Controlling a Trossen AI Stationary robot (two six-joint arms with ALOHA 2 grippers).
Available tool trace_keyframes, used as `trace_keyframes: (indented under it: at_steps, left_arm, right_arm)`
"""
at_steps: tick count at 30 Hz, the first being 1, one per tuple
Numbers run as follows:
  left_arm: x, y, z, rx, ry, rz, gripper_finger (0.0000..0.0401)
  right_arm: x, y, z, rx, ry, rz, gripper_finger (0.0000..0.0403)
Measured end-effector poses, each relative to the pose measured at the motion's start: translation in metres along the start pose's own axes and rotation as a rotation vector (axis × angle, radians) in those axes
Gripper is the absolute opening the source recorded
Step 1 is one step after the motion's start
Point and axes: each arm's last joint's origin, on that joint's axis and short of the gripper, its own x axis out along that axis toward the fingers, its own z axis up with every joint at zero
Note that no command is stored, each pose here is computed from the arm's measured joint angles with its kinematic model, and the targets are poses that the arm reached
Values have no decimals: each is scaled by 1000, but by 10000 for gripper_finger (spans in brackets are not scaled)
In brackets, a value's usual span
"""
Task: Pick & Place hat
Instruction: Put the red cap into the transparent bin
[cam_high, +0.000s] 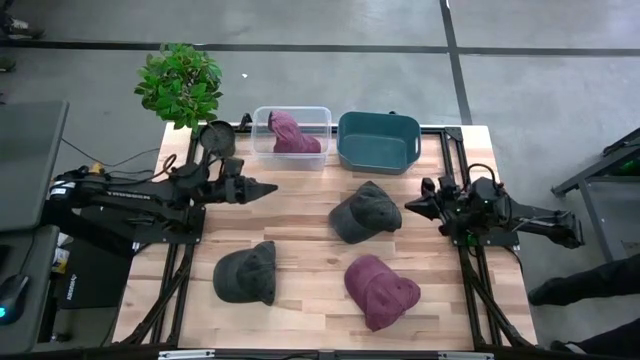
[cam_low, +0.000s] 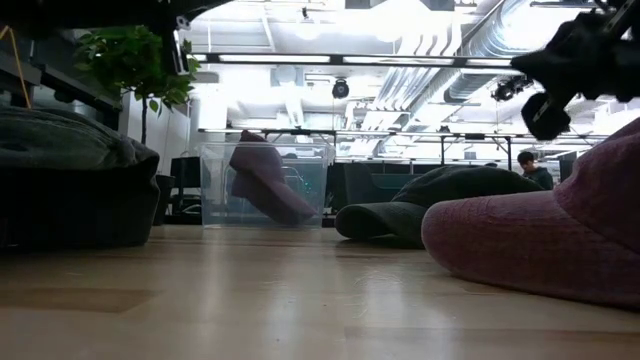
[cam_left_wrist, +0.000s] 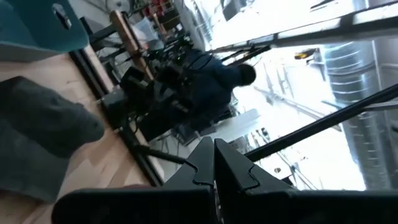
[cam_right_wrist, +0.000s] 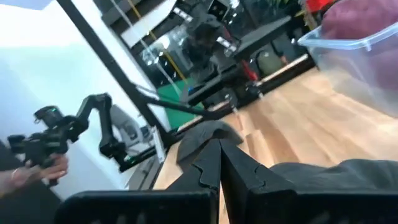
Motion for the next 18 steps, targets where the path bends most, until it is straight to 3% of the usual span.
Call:
trace_keyframes:
  at_steps: [10, 13, 16, 18]
  left_arm:
    - [-1, 4, -2, 9, 12, 36, 0]
    - [-1, 4, -2, 9, 33, 24, 0]
    - [-1, 3, -3, 29, 53, 13, 0]
    - [-2, 1, -2, 34, 53, -3, 0]
  right_arm:
    - [-38, 41, 42, 109, 285, -231, 0]
    - [-45, 52, 54, 225, 338, -308, 0]
    - [-41, 54, 56, 416, 434, -345, 0]
    - [-36, 53, 55, 447, 476, -341, 0]
